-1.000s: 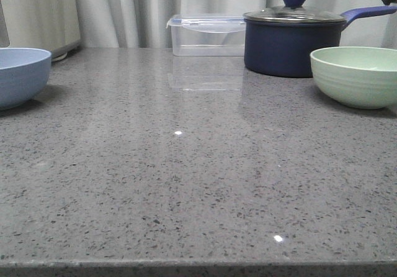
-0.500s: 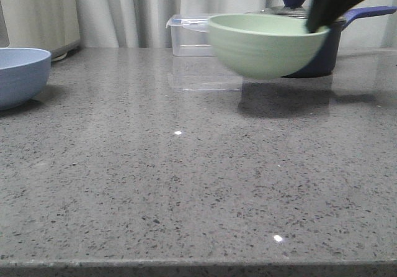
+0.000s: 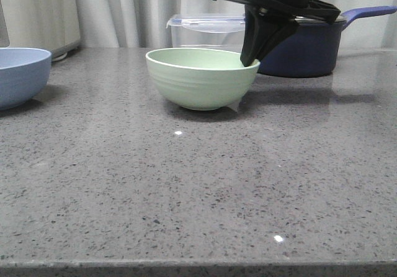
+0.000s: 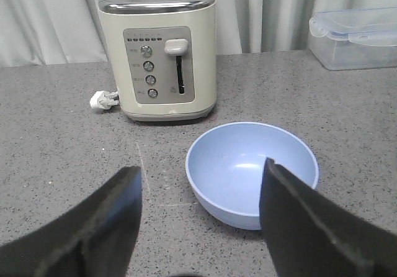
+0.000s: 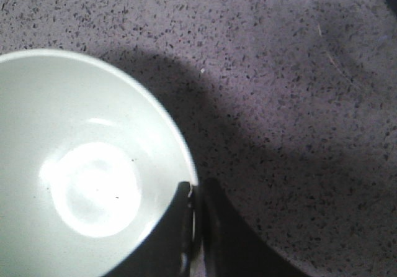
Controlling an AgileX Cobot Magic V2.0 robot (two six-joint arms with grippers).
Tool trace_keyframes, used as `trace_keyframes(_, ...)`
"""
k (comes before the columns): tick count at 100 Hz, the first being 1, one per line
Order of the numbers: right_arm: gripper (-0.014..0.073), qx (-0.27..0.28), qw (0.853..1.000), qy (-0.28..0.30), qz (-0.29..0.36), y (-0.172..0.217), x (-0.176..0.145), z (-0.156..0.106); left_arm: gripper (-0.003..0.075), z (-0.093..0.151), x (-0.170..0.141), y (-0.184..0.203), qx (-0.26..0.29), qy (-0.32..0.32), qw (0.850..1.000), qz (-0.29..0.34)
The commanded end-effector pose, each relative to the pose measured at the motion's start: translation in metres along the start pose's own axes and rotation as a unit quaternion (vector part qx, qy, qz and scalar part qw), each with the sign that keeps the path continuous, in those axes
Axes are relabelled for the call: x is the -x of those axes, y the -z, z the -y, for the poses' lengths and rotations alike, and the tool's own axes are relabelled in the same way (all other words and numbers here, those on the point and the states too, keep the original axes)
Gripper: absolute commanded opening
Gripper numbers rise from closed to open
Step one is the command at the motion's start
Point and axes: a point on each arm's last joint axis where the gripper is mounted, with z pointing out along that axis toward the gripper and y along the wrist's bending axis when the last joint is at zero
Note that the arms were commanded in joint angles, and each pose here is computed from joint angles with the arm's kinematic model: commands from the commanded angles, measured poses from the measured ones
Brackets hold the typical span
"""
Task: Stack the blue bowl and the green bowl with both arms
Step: 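Lift the green bowl with the right gripper and move it toward the table center, then set the green bowl down, open the right gripper and raise it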
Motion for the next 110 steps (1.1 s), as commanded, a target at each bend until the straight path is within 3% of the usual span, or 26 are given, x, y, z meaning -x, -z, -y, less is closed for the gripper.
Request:
trace_keyframes(1,0.0018,0.016,0.998,0.007,0.059,0.030,0.012,-0.008,0.0421,-0.001,0.017,0.002,0.003,0.004,0.999,0.049)
trace_keyframes(18,0.0160,0.016,0.998,0.007,0.059,0.030,0.012,-0.008,0.0421,-0.001,0.017,0.002,0.003,0.004,0.999,0.049)
trace_keyframes(64,0.0158,0.009,0.994,0.024,0.111,0.080,-0.002,-0.010,0.0421,-0.001,0.017,0.002,0.003,0.004,0.999,0.049)
trace_keyframes(88,0.0144,0.011,0.993,0.011,0.113,0.076,-0.041,-0.002,0.0421,-0.001,0.017,0.002,0.003,0.004,0.999,0.049)
trace_keyframes(110,0.0076,0.012,0.995,0.020,0.094,0.060,-0.055,-0.003,0.0421,-0.001,0.017,0.002,0.003,0.004,0.999,0.049)
